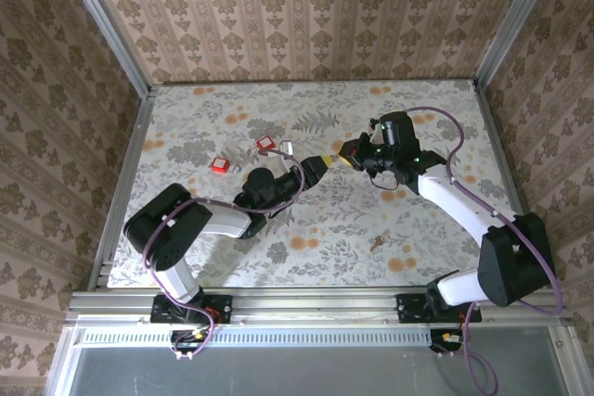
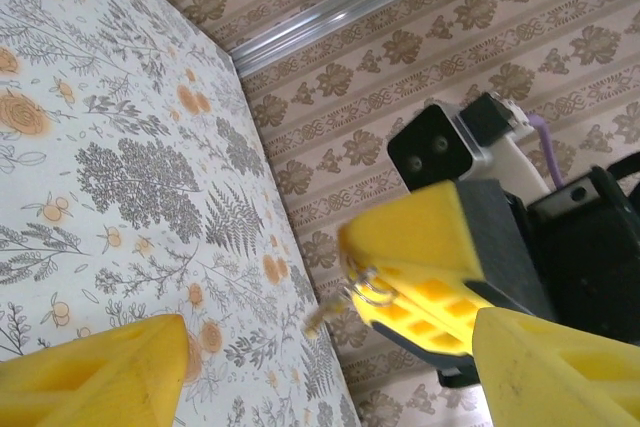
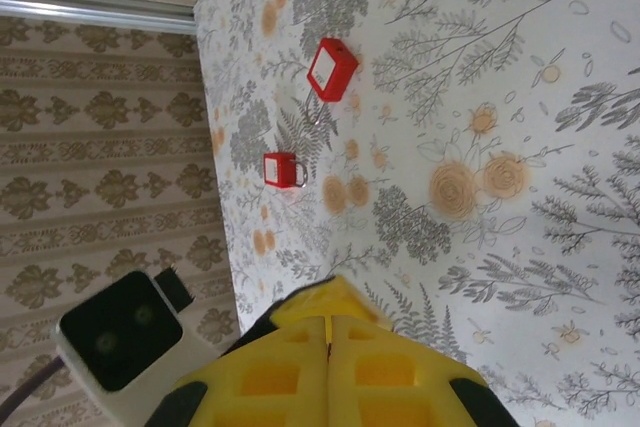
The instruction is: Unlock with the key
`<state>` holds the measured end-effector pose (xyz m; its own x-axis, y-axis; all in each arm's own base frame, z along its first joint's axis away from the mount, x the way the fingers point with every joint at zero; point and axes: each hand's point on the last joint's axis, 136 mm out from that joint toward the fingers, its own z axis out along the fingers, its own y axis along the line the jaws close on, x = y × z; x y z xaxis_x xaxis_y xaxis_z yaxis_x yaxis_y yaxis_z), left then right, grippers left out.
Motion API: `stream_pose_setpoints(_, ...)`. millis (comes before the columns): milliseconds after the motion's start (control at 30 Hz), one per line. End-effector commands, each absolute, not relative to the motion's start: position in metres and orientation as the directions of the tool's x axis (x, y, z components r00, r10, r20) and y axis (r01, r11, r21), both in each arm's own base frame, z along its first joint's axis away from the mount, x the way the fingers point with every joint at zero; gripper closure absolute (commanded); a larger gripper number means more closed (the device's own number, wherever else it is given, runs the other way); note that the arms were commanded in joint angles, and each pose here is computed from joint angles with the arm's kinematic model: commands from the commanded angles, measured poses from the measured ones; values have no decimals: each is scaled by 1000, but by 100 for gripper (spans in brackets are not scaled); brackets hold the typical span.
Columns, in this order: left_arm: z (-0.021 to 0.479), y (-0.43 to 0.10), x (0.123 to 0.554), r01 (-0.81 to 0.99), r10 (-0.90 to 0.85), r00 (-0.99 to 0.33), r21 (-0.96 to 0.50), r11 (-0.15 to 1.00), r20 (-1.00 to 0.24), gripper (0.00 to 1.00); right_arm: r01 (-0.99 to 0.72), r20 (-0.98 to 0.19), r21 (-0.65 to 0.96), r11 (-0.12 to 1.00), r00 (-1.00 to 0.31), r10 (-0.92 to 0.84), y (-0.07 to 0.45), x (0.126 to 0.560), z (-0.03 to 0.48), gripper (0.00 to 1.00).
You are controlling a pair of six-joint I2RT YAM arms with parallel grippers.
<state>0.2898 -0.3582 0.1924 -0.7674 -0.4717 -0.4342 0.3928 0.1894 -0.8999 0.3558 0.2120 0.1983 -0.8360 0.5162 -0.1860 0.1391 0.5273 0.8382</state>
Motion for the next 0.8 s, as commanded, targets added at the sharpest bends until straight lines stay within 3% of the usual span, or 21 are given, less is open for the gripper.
stream_pose_setpoints(0, 197, -352, 293, 431, -493, -731, -879, 202, -472, 23, 116, -185, 855, 505, -843, 506, 216, 349, 207, 100)
stream_pose_setpoints(633, 206, -337, 296, 468, -511, -688, -853, 231, -516, 30, 115, -152, 865, 488, -867, 475, 227, 340, 198, 100)
stream_pose_setpoints(767, 209, -340, 299, 475, -500, -694, -851, 223, -518, 41, 117, -148, 867, 484, -867, 476, 228, 342, 197, 100)
